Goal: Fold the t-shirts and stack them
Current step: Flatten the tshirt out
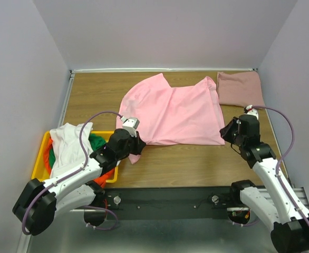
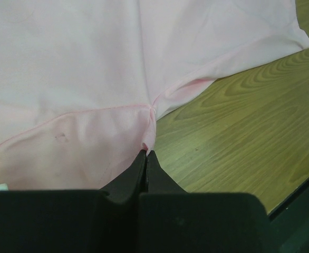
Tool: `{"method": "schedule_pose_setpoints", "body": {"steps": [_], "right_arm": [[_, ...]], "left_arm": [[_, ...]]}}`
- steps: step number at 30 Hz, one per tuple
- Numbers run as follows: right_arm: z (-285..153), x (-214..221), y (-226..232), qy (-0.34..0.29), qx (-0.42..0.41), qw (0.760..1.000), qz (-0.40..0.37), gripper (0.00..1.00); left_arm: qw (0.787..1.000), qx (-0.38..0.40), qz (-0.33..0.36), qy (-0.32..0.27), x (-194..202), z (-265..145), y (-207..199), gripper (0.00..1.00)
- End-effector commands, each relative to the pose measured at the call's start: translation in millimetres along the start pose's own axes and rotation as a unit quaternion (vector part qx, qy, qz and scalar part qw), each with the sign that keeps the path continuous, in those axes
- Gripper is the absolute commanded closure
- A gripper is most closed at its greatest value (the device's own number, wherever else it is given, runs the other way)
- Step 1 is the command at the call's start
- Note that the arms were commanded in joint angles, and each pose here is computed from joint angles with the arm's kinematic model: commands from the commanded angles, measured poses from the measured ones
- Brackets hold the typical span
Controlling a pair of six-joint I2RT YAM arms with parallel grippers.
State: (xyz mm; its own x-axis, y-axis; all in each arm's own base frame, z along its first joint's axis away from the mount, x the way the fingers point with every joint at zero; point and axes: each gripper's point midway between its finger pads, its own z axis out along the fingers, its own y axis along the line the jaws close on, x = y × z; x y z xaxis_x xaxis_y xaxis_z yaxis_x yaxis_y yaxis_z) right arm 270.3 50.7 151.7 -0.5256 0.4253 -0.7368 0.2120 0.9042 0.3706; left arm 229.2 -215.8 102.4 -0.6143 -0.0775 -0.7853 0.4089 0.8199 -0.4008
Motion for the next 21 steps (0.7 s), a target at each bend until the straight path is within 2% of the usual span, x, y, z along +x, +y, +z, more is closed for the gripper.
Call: {"method": "schedule_pose_setpoints", "body": {"steps": [1,2,5,7,14,21], "right_arm": [[-3,15,-5,0.023,0.008,1.000,0.012,0.73],[1,15,-9,0.023,0.020,0.999,0.011,0.63],[25,26,-17,0.045,0.047,0.998,0.011,0.53],[42,44,-28,0.076,0.075,0.994,0.004,0.52],[82,44,-47,0.078,0.138,0.987,-0.016,0.51],[106,41,-54,0.078,0.159,0.984,-0.021,0.51]], "left_arm": [[1.000,-0.014,-0.003,-0.002,2,0,5,1.00],[1.000,-0.015,-0.003,0.001,3,0,5,1.00],[1.000,-0.012,-0.002,0.006,5,1,4,1.00],[1.000,-0.012,-0.001,0.005,5,1,4,1.00],[1.000,-0.008,0.000,0.004,5,0,3,1.00],[1.000,-0.005,0.001,0.001,3,0,1,1.00]]}}
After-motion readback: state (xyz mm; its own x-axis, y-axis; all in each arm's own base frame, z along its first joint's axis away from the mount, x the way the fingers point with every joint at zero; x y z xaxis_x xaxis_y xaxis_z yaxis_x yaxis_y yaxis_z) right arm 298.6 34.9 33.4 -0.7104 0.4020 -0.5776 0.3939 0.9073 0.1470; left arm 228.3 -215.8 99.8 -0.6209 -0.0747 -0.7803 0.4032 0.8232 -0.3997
